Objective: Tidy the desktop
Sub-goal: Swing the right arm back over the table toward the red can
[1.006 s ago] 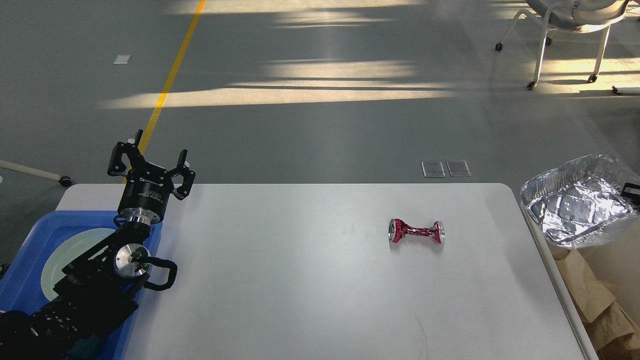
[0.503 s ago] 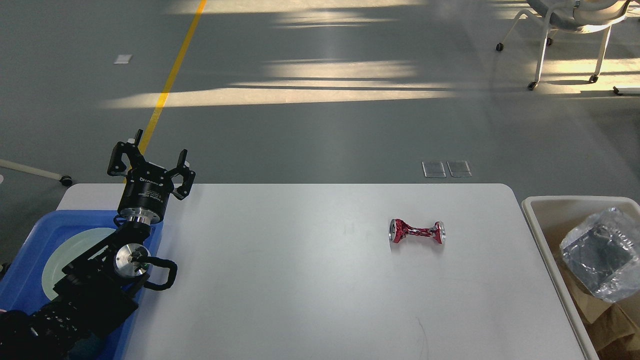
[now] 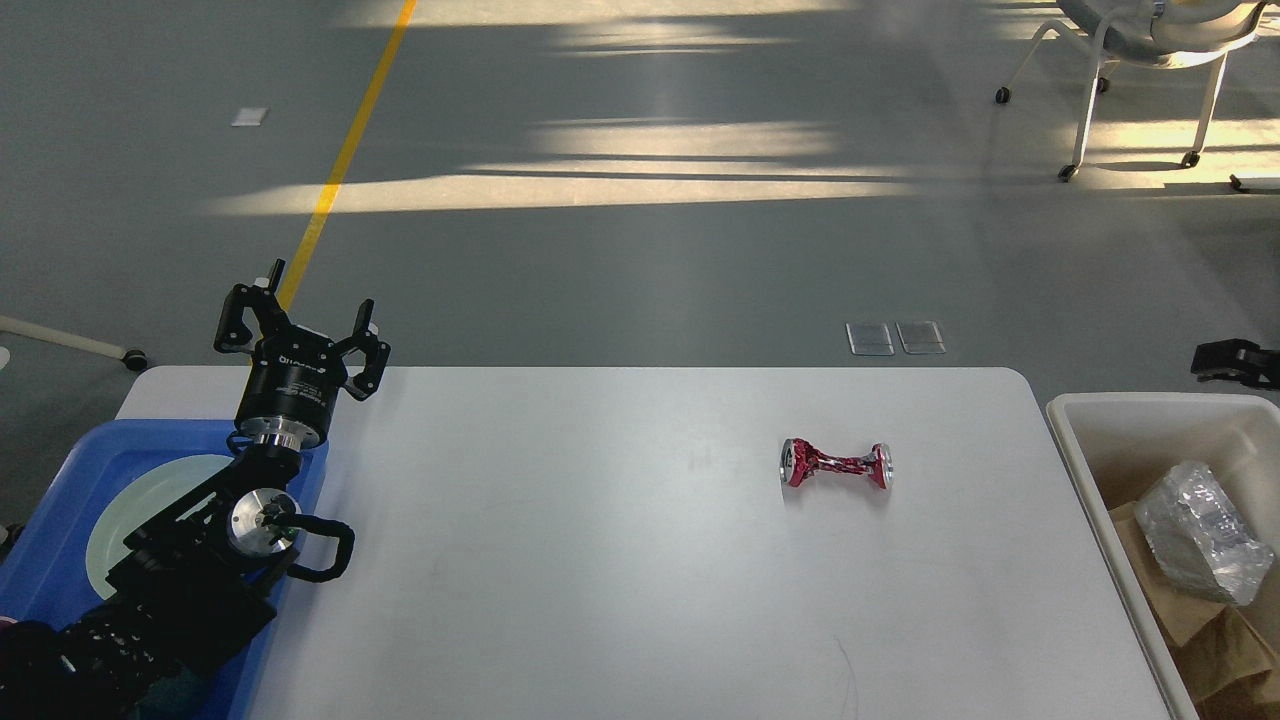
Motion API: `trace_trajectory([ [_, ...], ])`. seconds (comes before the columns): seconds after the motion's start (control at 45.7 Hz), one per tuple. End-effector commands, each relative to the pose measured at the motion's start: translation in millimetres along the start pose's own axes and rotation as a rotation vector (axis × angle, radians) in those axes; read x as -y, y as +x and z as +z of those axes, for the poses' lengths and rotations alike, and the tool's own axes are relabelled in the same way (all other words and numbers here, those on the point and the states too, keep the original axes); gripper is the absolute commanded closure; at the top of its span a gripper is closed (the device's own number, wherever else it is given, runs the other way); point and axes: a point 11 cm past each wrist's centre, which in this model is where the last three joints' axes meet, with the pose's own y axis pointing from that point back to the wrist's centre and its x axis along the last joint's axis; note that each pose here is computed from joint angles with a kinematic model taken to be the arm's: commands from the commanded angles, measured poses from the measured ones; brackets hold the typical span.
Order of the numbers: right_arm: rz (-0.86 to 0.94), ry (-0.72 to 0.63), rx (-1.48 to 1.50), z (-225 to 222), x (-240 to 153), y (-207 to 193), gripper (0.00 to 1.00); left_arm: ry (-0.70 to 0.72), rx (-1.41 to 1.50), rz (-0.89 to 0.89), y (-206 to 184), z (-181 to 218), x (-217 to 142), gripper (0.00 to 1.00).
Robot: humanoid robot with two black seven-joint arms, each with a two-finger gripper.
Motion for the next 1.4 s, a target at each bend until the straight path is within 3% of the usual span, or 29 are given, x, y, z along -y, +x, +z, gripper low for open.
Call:
trace_trajectory([
  [0.0,-0.073,0.167,-0.017,-56.3,-49.9,26.3,0.0,0.0,0.0,-0.001,-0.5,0.2,0.5,0.04],
  [0.262,-0.144,0.484,-0.085,-150.9,-193.4,85.1,0.0,0.002,0.0,0.0,0.1,-0.2,-0.1,0.04],
  [0.394,-0.015,0.63,-0.162,-206.1,-271.2,113.1,0.0,0.0,0.0,-0.001,-0.5,0.2,0.5,0.04],
  [0.569,0.106,0.842,-0.25,-262.9,-364.5,121.6,0.0,0.002,0.0,0.0,0.1,-0.2,-0.1,0.04],
  [0.722,0.13,0.941,-0.326,-298.5,-404.6,111.5,0.0,0.0,0.0,0.0,0.1,0.0,-0.1,0.04],
  [0.831,0.081,0.911,-0.359,-316.5,-386.5,101.9,0.0,0.0,0.0,-0.001,-0.5,0.2,0.5,0.04],
  [1.093,-0.234,0.75,-0.395,-345.0,-241.8,40.5,0.01,0.0,0.0,-0.001,-0.5,0.2,0.5,0.04],
  [1.378,-0.152,0.593,-0.47,-343.8,-87.5,-34.8,0.0,0.0,0.0,0.0,0.1,0.0,-0.1,0.04],
])
